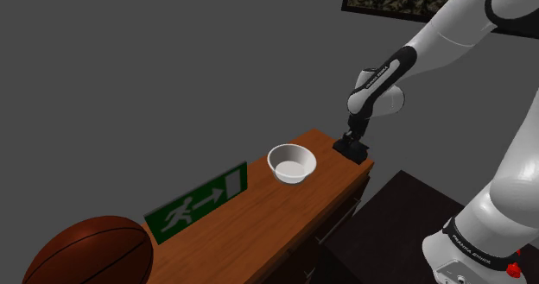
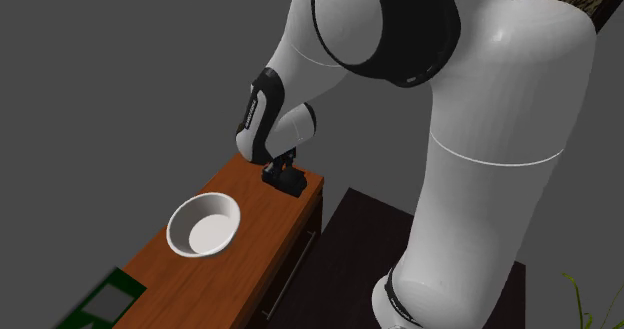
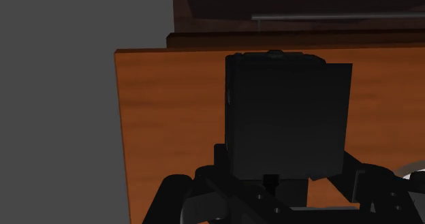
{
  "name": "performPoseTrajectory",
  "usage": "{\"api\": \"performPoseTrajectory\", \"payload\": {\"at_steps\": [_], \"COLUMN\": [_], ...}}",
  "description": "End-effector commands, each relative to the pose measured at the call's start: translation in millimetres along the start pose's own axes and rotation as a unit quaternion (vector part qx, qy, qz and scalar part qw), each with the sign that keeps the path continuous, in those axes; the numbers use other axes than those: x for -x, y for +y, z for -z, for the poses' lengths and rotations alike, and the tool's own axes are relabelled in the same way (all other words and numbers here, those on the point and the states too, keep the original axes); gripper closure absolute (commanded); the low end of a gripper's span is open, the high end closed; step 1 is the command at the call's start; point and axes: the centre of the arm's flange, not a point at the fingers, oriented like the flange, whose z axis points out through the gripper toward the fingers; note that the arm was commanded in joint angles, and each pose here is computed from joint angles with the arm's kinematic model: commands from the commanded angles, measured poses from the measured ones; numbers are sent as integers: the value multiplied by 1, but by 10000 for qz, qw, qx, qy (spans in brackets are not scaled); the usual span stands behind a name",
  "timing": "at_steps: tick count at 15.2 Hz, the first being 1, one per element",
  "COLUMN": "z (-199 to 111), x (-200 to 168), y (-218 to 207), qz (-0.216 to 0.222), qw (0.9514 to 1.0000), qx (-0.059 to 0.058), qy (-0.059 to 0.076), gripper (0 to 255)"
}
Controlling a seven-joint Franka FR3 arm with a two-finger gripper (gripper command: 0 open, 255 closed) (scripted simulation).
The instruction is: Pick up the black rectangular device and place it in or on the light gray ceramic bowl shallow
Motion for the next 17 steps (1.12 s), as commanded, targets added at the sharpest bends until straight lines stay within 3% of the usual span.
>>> {"api": "performPoseTrajectory", "payload": {"at_steps": [1,14,17], "z": [12,76,78], "x": [0,2,-17], "y": [0,0,-35], "qz": [-1,-1,-1], "qw": [10000,10000,10000], "qx": [0,0,0], "qy": [0,0,0], "gripper": [255,255,255]}}
